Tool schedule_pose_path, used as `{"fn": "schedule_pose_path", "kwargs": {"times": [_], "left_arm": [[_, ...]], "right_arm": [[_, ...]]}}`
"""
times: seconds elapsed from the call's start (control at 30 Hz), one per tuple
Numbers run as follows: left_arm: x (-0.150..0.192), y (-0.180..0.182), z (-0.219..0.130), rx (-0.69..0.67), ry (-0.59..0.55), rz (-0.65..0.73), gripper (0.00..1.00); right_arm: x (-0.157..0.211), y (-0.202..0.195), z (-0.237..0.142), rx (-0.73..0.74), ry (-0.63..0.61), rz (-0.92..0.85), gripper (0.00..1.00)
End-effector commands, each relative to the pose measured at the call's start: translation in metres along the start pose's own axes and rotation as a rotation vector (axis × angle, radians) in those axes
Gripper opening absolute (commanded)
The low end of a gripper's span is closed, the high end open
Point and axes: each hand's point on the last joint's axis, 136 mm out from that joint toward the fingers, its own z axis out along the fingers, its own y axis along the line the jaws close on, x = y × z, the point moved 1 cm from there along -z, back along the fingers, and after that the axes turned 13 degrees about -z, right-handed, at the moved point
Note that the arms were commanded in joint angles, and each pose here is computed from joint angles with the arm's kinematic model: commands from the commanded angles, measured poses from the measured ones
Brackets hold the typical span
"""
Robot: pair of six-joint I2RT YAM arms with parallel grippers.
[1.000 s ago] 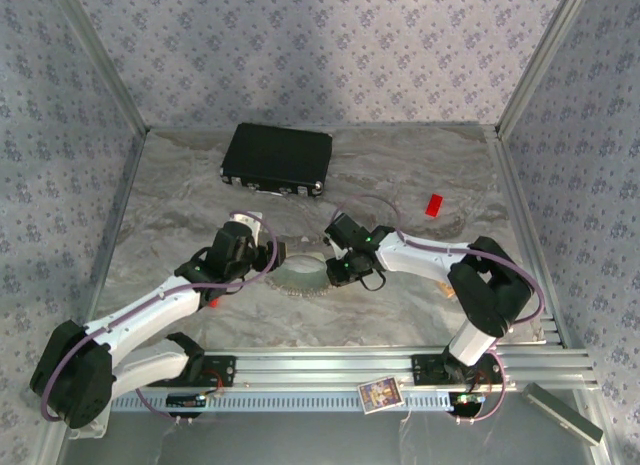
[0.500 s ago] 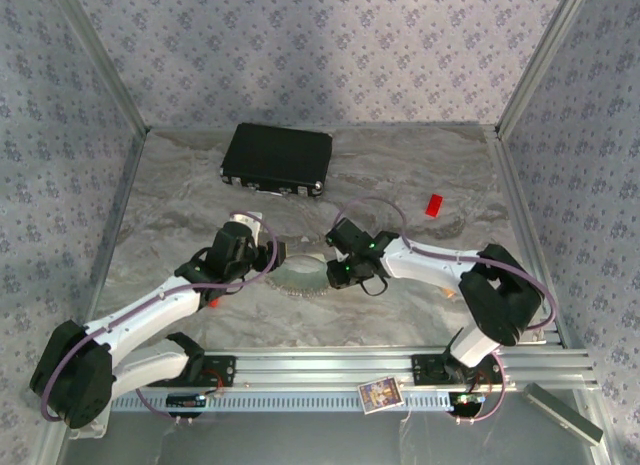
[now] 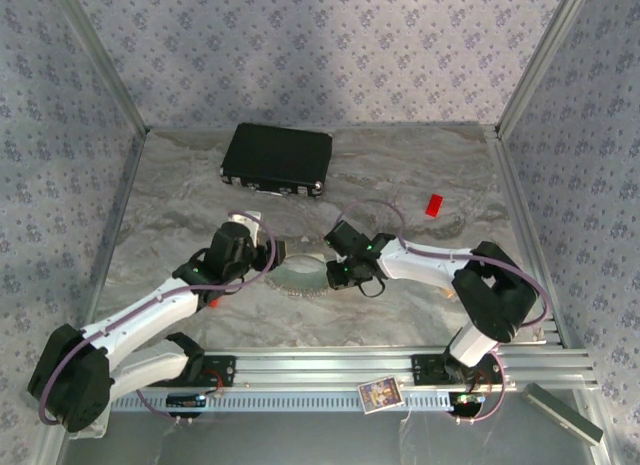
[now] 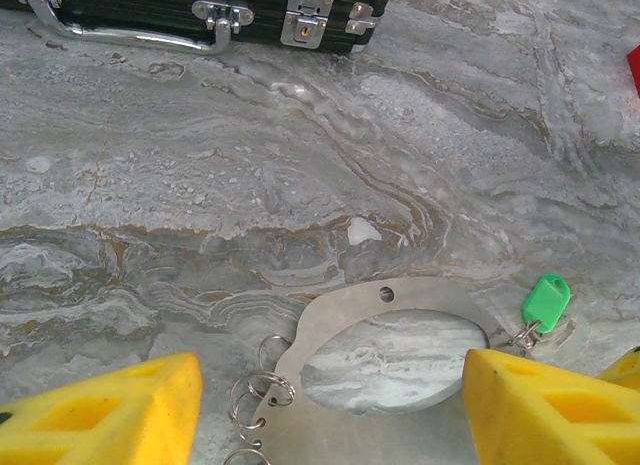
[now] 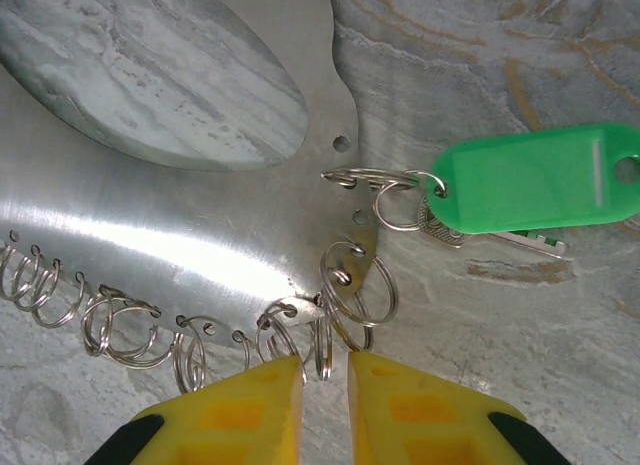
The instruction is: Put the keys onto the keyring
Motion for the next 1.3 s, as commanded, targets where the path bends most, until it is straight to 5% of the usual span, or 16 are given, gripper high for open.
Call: {"fn": "schedule_pose_path", "kwargs": {"times": [0.0, 1.27], "left_arm": [[-0.002, 0.000, -0.001, 0.009, -0.011, -0.010, 0.69], [0.000, 0.000, 0.000, 0.007, -0.006, -0.011, 0.69]], "right_arm": [[0.004, -0.006, 0.007, 0.035, 0.018, 0.021, 0.20], [-0.017, 0.002, 0.013, -0.008, -0.033, 0.017, 0.18]]}}
